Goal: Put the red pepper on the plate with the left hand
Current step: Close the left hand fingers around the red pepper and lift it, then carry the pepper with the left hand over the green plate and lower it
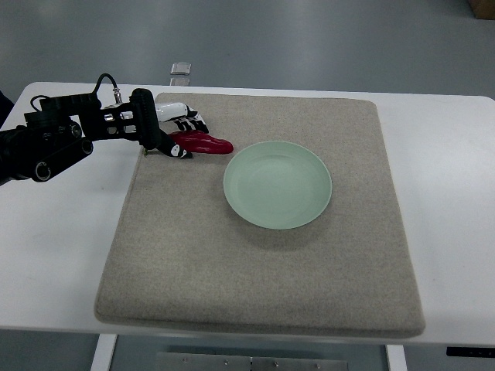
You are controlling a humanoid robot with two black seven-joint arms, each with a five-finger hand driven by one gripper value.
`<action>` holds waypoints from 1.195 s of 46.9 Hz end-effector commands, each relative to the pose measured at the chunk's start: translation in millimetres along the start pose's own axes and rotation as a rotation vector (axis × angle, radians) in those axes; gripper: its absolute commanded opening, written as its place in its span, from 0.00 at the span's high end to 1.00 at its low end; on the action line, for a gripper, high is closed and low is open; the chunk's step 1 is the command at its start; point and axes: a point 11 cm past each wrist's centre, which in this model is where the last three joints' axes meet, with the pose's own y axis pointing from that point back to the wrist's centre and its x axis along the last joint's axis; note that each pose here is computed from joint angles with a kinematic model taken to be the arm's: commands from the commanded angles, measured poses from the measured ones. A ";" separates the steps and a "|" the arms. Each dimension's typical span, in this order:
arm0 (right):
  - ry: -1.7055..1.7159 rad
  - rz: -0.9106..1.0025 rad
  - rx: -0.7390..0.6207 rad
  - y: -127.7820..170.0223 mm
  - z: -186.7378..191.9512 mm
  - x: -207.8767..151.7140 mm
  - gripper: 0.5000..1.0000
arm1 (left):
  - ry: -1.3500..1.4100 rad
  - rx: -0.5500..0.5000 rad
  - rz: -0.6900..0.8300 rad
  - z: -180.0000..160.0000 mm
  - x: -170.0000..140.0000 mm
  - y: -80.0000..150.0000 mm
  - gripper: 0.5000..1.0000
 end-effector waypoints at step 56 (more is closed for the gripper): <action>0.000 0.000 0.001 0.0 -0.1 0.0 0.14 | -0.058 -0.028 0.135 21.4 79.0 18.6 1.00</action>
